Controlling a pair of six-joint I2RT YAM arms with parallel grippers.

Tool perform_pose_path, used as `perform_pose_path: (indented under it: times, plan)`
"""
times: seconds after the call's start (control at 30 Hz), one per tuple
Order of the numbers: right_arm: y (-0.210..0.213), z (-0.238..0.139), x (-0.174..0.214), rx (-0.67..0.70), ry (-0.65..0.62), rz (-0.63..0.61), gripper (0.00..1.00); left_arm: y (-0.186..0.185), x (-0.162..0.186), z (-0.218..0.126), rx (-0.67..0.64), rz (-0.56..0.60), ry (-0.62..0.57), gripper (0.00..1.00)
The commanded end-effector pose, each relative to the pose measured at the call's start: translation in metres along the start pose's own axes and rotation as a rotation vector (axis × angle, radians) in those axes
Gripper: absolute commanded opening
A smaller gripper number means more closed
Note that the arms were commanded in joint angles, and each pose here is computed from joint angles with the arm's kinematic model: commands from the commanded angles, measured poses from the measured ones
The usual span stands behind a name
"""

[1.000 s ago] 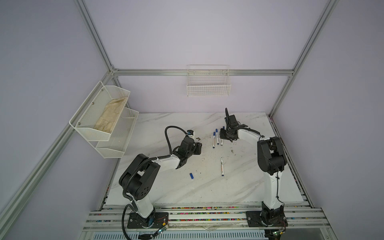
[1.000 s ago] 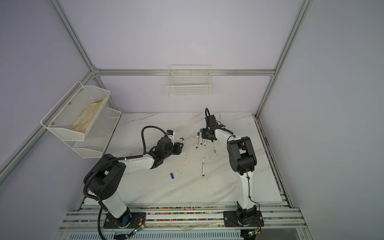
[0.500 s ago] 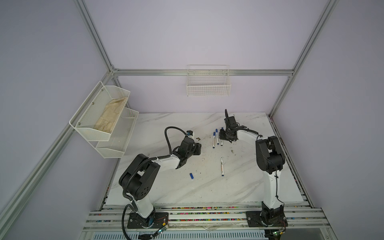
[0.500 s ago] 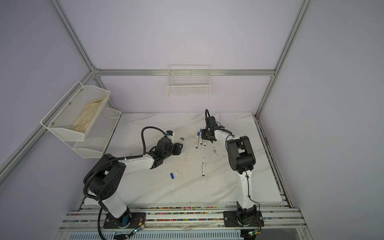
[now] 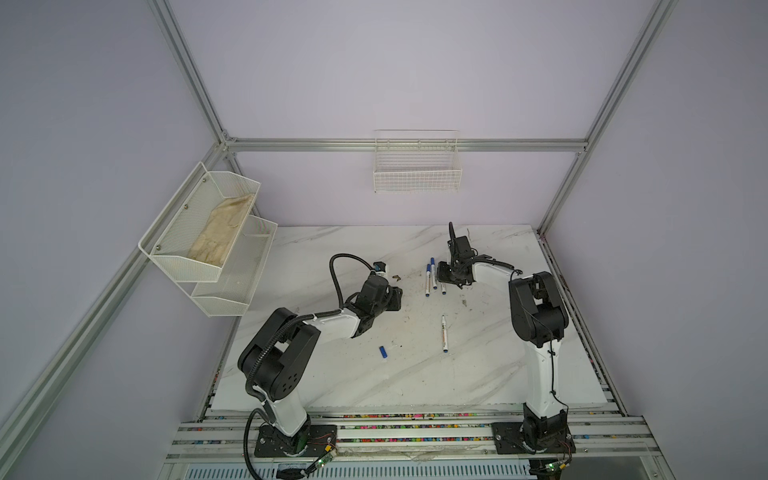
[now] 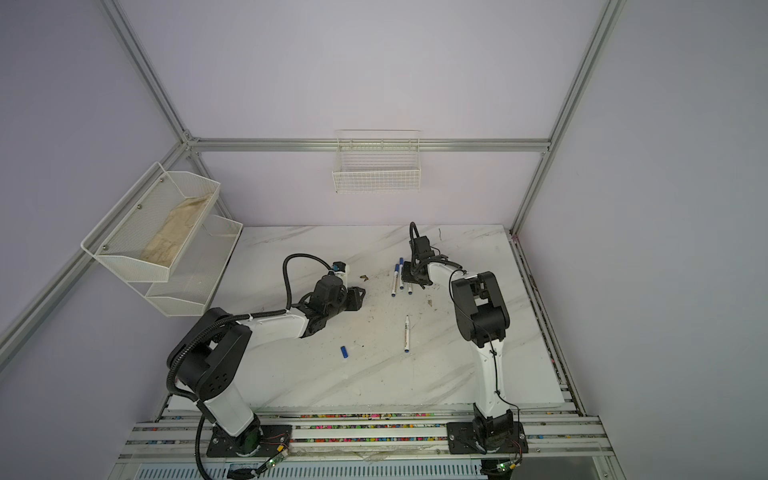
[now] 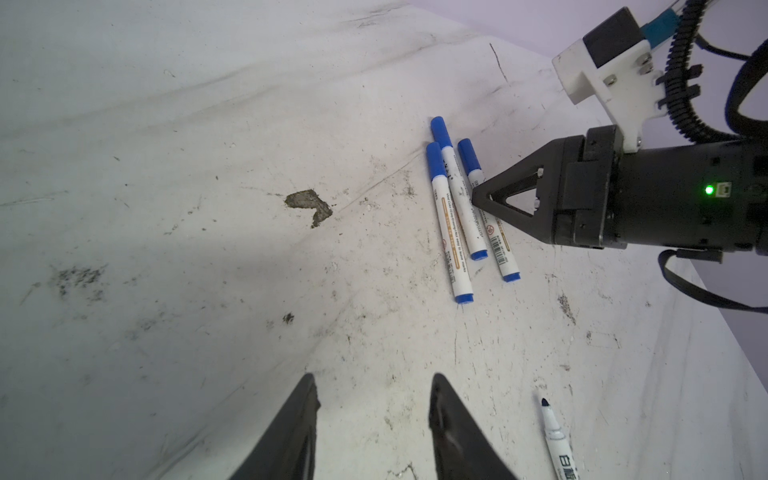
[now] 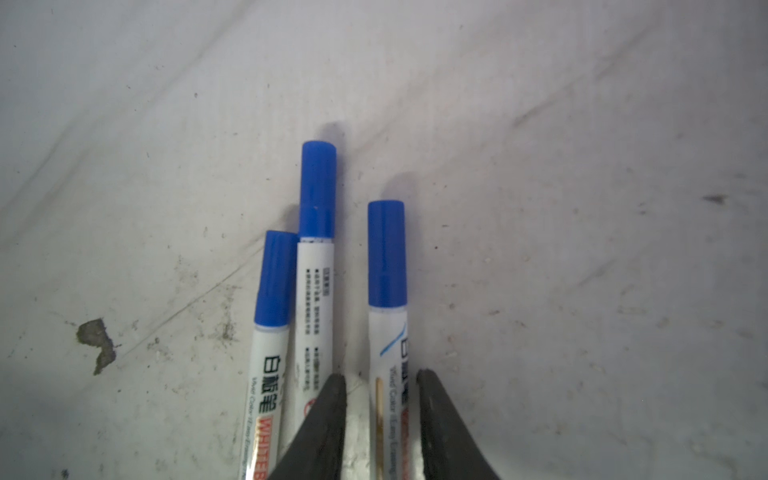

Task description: Insert the pens into the pen caps

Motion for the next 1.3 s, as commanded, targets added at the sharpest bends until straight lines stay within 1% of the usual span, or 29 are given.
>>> perform_pose_path:
  times: [0.0,0.13,0.23,0.33,0.43,0.47,0.53,0.6,0.63,0.7,0.77,0.9,1.1,1.2,1.27]
  plan:
    - [-0.006,-0.01,0.007,0.027,0.006,0.027,0.34,-0.002,-0.01,-0.002,0.012,-0.01,-0.031,0.44]
    - [0.0,-0.049,-0.008,0.017,-0.082,0.02,0.35,-0.003,-0.011,-0.003,0.017,-0.008,-0.036,0.43]
    - [0.0,-0.079,0.002,0.014,-0.065,-0.001,0.36,-0.003,-0.01,-0.002,0.021,-0.007,-0.031,0.43]
    - [-0.006,-0.098,0.039,0.003,0.03,-0.032,0.36,-0.001,-0.008,-0.002,0.012,-0.009,-0.03,0.43]
    - [-0.007,-0.107,0.097,0.003,0.179,-0.109,0.36,0.0,-0.007,-0.002,0.011,-0.008,-0.033,0.43]
    - [-0.006,-0.109,0.118,0.016,0.233,-0.155,0.36,-0.001,-0.007,-0.001,0.012,-0.006,-0.033,0.43]
    - [-0.007,-0.113,0.146,0.067,0.308,-0.231,0.36,-0.002,-0.007,0.0,0.018,-0.006,-0.03,0.43]
    - [-0.013,-0.113,0.167,0.097,0.38,-0.258,0.36,-0.002,-0.007,0.001,0.021,-0.005,-0.031,0.44]
    - [-0.016,-0.113,0.171,0.113,0.396,-0.262,0.36,-0.002,-0.007,0.001,0.022,-0.005,-0.031,0.43]
    - [-0.019,-0.115,0.17,0.14,0.384,-0.265,0.36,-0.003,-0.007,0.0,0.024,-0.002,-0.031,0.44]
    - [-0.018,-0.115,0.166,0.145,0.365,-0.263,0.36,-0.002,-0.007,-0.001,0.018,0.0,-0.033,0.43]
    - [-0.017,-0.113,0.166,0.141,0.365,-0.258,0.36,0.0,-0.004,-0.003,0.014,0.0,-0.028,0.44]
    - [-0.027,-0.102,0.178,0.152,0.394,-0.25,0.35,-0.002,-0.004,-0.001,0.023,-0.007,-0.027,0.44]
    - [-0.032,-0.094,0.181,0.177,0.397,-0.25,0.32,-0.003,-0.007,-0.001,0.028,-0.01,-0.033,0.44]
    - [-0.034,-0.089,0.18,0.185,0.391,-0.249,0.26,-0.003,-0.007,-0.001,0.028,-0.01,-0.033,0.43]
Point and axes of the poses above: each gripper's point midway between its finger pads, its own z axis out along the fingers, its own y axis along the line the jaws close on, x = y × z, the point moved 3 cm from there along -z, back along the fingers, and after that the axes turned 13 degrees about z, right-handed, at the moved point
